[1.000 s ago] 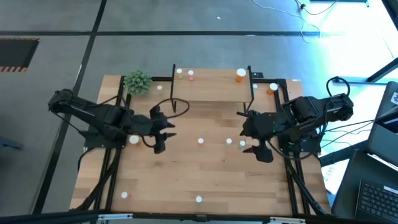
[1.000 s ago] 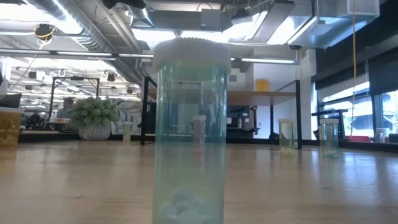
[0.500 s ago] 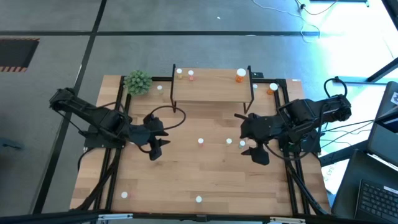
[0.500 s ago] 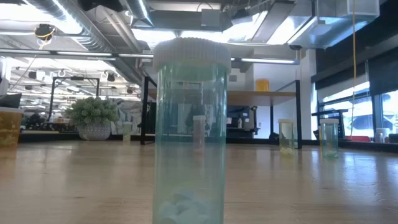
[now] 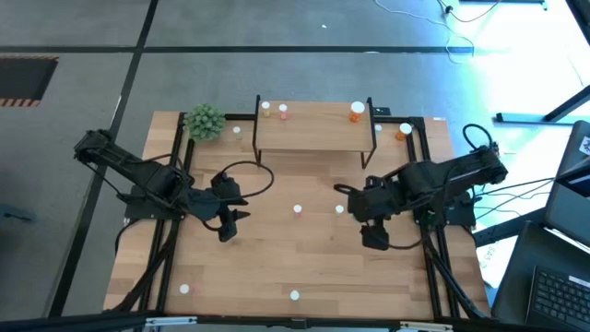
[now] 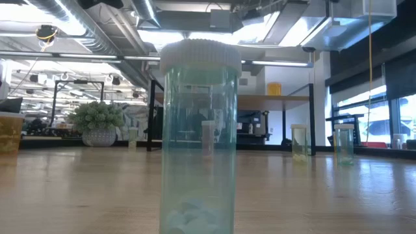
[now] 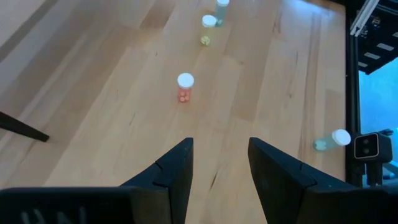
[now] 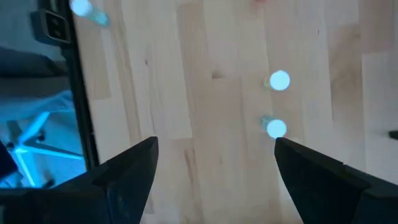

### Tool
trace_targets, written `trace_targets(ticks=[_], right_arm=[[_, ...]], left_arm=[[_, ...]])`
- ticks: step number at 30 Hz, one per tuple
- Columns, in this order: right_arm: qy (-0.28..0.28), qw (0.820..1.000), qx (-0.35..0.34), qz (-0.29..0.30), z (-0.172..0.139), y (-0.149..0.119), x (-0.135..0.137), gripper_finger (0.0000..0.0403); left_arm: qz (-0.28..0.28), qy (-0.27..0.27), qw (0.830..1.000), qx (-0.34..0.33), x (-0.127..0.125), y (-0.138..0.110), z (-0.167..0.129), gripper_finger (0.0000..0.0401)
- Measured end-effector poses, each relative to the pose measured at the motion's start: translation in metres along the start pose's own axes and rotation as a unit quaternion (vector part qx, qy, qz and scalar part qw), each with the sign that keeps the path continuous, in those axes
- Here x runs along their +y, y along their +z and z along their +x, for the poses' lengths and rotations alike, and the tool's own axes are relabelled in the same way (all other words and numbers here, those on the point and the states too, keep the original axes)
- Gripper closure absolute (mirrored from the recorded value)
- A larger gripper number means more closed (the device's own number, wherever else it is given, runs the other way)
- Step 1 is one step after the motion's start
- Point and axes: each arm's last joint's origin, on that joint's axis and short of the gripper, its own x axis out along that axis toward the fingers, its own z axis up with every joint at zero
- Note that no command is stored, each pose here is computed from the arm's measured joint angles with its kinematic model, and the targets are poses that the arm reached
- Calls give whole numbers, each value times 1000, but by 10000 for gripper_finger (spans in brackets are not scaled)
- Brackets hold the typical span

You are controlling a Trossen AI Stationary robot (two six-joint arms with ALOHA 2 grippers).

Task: Pick and place medicine bottles onto shelf by color
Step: Put the middle blue pill bottle on the shelf

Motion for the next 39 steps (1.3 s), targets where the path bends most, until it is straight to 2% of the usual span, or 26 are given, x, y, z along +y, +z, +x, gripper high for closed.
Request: trace_targets(ticks=[5,10,13,18,23,27,33,39], right_arm=[[-25,999,40,-7,17,5,-1,79],[-45,997,64,14,29,-5,-19,79],[-44,997,55,39,33,-18,-33,79],[-21,999,8,47,35,-32,-45,79],[-29,998,22,58,50,-43,-54,79],[-42,997,53,28,73,-50,-60,79],[-34,999,26,5,104,-48,-74,79],[-42,998,47,-1,119,-54,-86,79]], left_arm=[[4,0,1000,0,0,0,0,252],[4,0,1000,0,0,0,0,252],[4,0,1000,0,0,0,0,252],[4,0,1000,0,0,0,0,252],[0,1,1000,-2,0,0,0,252],[-2,1,1000,-5,0,1,0,252],[-3,0,1000,-8,0,1,0,252],[-4,5,1000,-12,0,2,0,252]])
